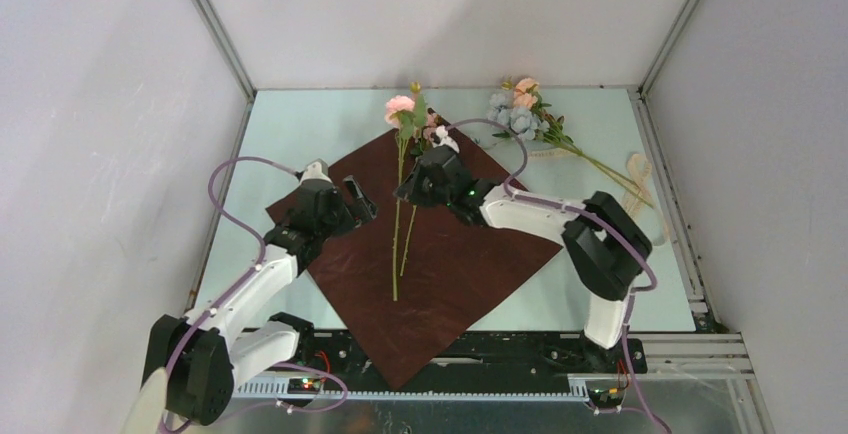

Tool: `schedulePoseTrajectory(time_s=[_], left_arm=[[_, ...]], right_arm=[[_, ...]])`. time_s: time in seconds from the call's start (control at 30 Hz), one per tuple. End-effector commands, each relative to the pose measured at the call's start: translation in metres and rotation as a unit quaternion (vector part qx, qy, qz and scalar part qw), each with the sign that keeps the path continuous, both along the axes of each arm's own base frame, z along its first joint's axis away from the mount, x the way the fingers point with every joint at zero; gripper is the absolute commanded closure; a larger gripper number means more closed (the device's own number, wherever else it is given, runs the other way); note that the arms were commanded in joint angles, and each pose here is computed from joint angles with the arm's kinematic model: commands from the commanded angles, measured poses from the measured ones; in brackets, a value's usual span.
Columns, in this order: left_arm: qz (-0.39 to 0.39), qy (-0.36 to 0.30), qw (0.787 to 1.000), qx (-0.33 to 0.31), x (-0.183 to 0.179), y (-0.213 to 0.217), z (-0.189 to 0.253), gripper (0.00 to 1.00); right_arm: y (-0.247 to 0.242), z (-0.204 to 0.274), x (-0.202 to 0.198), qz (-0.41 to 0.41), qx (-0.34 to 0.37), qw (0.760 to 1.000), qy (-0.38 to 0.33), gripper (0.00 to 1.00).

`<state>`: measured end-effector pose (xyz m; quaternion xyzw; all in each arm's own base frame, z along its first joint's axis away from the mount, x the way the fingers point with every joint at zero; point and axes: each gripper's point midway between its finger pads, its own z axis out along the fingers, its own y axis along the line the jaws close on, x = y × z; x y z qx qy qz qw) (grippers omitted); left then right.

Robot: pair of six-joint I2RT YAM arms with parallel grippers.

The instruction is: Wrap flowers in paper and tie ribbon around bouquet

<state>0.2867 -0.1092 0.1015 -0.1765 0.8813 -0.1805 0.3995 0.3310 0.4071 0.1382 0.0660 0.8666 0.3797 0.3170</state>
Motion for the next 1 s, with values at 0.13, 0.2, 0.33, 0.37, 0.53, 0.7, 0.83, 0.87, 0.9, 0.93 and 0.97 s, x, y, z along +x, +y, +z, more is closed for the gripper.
schedulePoseTrajectory(time_s=[0.13,0.2,0.33,0.37,0.53,0.7,0.83,0.87,0.9,0.93,0.97], left_arm=[[0.009,0.002,1.000,0.018,0.017,0.007,-0.011,0.00],[0.002,0.015,1.000,0.018,0.017,0.007,-0.017,0.00],[-0.009,0.022,1.000,0.012,0.022,0.002,-0.023,0.00],[-0.013,0.025,1.000,0.010,0.022,0.000,-0.023,0.00],[-0.036,0.030,0.999,-0.003,0.030,-0.011,-0.025,0.00],[-0.057,0.033,0.998,-0.013,0.042,-0.022,-0.025,0.00],[-0.077,0.037,0.996,-0.029,0.054,-0.035,-0.027,0.00],[-0.081,0.040,0.995,-0.033,0.055,-0.038,-0.028,0.00],[-0.084,0.036,0.995,-0.035,0.062,-0.040,-0.028,0.00],[-0.087,0.043,0.995,-0.037,0.062,-0.042,-0.030,0.00],[-0.089,0.052,0.994,-0.036,0.064,-0.043,-0.034,0.01]], right_arm=[[0.029,-0.036,0.030,-0.095,0.074,0.992,0.027,0.98],[0.021,-0.045,0.036,-0.113,0.057,0.992,0.022,0.98],[0.012,-0.051,0.034,-0.105,0.022,0.994,0.017,0.82],[0.010,-0.045,0.031,-0.105,0.014,0.994,0.009,0.74],[-0.013,0.020,0.034,-0.072,-0.026,0.993,-0.087,0.44],[-0.081,0.133,0.055,-0.011,-0.135,0.940,-0.312,0.01],[-0.153,0.163,0.069,0.106,-0.284,0.849,-0.432,0.00],[-0.183,0.153,0.076,0.118,-0.313,0.845,-0.417,0.01],[-0.200,0.155,0.078,0.132,-0.341,0.826,-0.428,0.00],[-0.229,0.144,0.082,0.150,-0.352,0.828,-0.409,0.00],[-0.244,0.141,0.083,0.166,-0.368,0.817,-0.412,0.00]])
